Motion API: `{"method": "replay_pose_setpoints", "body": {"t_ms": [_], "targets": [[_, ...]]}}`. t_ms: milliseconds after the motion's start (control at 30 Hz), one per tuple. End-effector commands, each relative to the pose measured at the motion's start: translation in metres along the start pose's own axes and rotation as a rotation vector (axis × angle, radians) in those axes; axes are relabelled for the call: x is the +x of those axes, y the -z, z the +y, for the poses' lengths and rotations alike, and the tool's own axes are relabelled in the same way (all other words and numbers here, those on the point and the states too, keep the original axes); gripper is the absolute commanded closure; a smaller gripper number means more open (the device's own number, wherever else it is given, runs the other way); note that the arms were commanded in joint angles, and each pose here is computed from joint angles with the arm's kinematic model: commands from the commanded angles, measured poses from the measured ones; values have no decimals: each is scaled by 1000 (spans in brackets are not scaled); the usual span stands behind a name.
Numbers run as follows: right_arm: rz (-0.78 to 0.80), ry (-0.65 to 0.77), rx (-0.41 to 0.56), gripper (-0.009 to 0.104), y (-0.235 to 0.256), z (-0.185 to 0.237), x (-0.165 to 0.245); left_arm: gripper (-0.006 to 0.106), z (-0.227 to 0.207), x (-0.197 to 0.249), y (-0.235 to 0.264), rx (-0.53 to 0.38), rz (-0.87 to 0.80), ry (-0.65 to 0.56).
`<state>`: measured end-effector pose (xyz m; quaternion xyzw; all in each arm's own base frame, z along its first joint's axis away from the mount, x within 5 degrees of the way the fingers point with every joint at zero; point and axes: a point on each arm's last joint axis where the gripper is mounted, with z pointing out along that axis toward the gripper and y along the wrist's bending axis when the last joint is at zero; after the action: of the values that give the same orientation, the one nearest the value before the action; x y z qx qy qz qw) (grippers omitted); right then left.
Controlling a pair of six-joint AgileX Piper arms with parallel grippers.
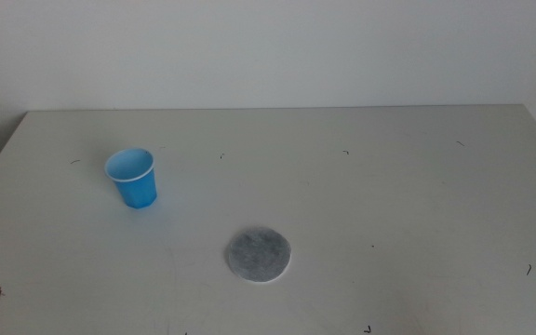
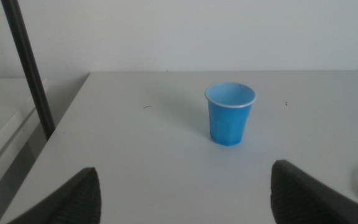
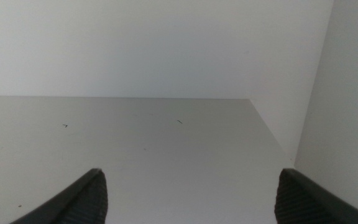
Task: Place an empty cup on a cup mat.
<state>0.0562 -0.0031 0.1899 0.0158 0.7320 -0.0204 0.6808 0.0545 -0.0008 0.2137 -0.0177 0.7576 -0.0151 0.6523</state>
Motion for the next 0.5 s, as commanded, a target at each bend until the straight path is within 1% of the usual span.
{"method": "replay_pose_setpoints", "body": {"t_ms": [0,167,467], "targets": [[-109,17,-2,1,3,0,-12,-5,-1,-35,1,1,-64,8],[-109,17,-2,1,3,0,-12,-5,-3,-79,-10,2,-13,7],[-109,17,-2,1,3,0,-12,-5,-7,-162,-59,3,127,7]]}}
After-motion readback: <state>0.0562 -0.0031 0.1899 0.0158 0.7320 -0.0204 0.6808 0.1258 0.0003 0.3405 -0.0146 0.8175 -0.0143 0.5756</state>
